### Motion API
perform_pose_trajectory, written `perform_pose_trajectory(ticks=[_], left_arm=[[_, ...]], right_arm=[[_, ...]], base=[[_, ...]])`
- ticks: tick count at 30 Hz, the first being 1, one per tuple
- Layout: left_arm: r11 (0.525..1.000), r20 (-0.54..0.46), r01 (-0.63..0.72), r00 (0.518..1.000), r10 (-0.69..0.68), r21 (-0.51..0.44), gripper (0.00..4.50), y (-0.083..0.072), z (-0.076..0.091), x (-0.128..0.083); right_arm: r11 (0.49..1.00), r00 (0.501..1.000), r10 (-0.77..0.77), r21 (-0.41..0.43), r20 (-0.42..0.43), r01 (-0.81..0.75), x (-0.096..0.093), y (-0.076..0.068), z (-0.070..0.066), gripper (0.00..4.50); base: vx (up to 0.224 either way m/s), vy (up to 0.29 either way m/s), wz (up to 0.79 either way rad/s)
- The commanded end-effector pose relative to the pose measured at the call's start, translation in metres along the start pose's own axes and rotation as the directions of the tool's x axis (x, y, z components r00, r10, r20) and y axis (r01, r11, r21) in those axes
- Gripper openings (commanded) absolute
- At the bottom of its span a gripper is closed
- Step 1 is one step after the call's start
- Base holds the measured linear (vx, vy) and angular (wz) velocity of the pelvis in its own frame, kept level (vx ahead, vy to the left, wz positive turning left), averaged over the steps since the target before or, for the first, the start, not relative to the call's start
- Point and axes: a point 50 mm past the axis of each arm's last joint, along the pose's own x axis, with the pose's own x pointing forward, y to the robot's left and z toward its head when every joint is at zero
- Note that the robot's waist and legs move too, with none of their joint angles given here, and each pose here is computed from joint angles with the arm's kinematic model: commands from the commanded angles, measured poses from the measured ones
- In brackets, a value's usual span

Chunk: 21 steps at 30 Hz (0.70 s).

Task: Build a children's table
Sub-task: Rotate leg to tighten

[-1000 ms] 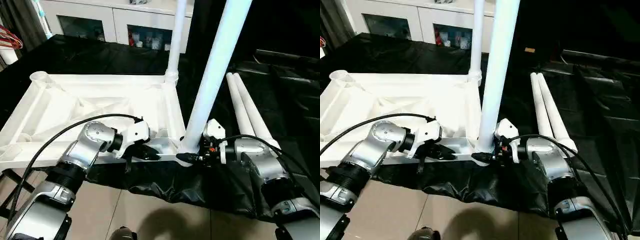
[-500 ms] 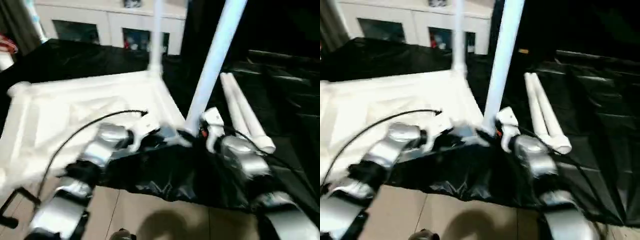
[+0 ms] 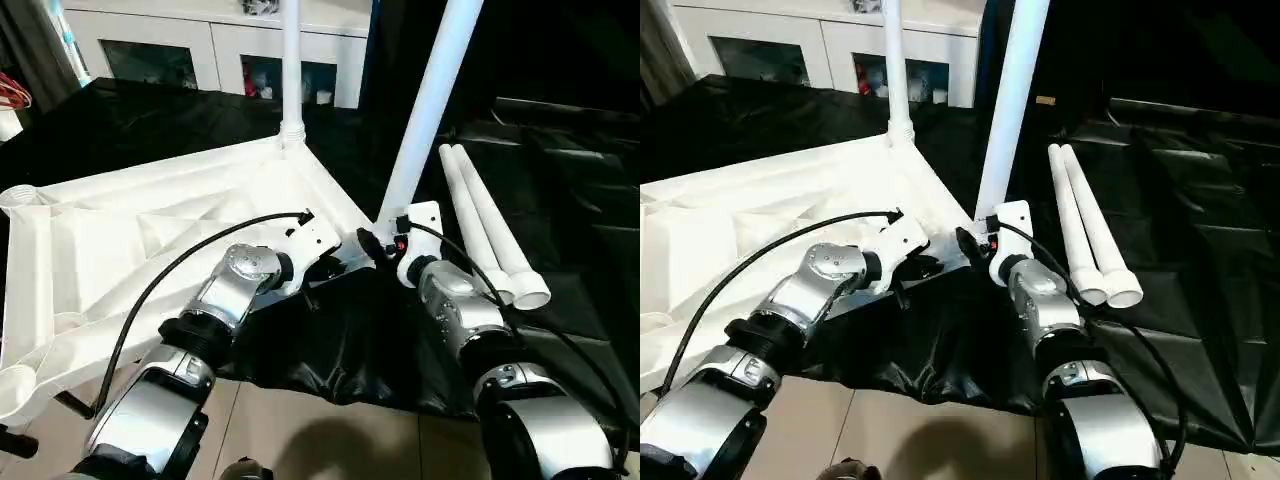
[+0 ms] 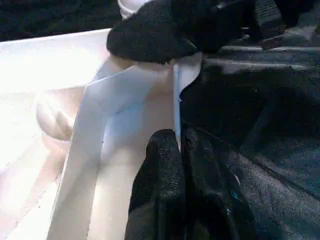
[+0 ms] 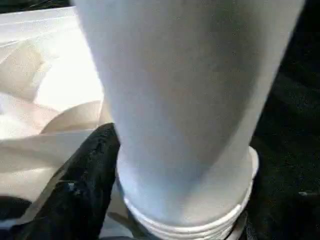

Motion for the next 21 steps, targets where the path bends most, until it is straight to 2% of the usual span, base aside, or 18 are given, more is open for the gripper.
perform_pose_trajectory(ticks=[1, 2, 5, 9, 11, 13, 14, 17, 21], left_arm=[[0.989, 0.115, 0.123, 0.985, -0.131, 0.075, 0.0, -0.014, 0.018, 0.003], [0.989, 0.115, 0.123, 0.985, -0.131, 0.075, 0.0, -0.014, 0.018, 0.003], [0.98, 0.114, 0.177, 0.976, -0.188, 0.095, 0.0, -0.015, 0.016, -0.003], [0.962, 0.111, 0.25, 0.959, -0.263, 0.112, 0.0, -0.015, 0.011, -0.012], [0.948, 0.096, 0.296, 0.947, -0.308, 0.118, 0.0, -0.014, 0.008, -0.019], [0.94, 0.082, 0.32, 0.94, -0.331, 0.12, 0.0, -0.012, 0.006, -0.024], [0.937, 0.076, 0.327, 0.939, -0.337, 0.121, 0.0, -0.011, 0.005, -0.026], [0.928, 0.055, 0.352, 0.931, -0.36, 0.121, 0.0, -0.008, 0.001, -0.032], [0.913, 0.016, 0.388, 0.919, -0.393, 0.122, 0.0, -0.004, -0.004, -0.041]], right_arm=[[0.986, 0.986, 0.161, -0.044, -0.037, -0.163, -0.003, 0.009, -0.007, 3.91], [0.986, 0.986, 0.161, -0.044, -0.037, -0.163, -0.003, 0.009, -0.007, 3.91], [0.95, 0.958, 0.283, -0.122, -0.053, -0.287, -0.012, 0.007, -0.007, 3.91], [0.858, 0.882, 0.463, -0.207, -0.089, -0.471, -0.03, 0.004, -0.006, 3.91], [0.788, 0.815, 0.565, -0.209, -0.129, -0.579, -0.042, 0.002, -0.006, 3.91], [0.739, 0.768, 0.62, -0.21, -0.164, -0.641, -0.049, 0.001, -0.005, 3.91], [0.722, 0.751, 0.636, -0.209, -0.177, -0.66, -0.052, 0.001, -0.006, 3.64], [0.674, 0.703, 0.678, -0.199, -0.213, -0.711, -0.058, 0.001, -0.006, 3.52], [0.614, 0.638, 0.727, -0.176, -0.256, -0.77, -0.064, 0.005, -0.007, 3.12]], base=[[0.0, 0.0, 0.0], [0.0, 0.0, 0.0], [0.0, 0.0, 0.0], [0.0, 0.0, 0.0], [0.0, 0.0, 0.0], [0.0, 0.0, 0.0], [0.0, 0.0, 0.0], [0.0, 0.0, 0.0], [0.0, 0.0, 0.0]])
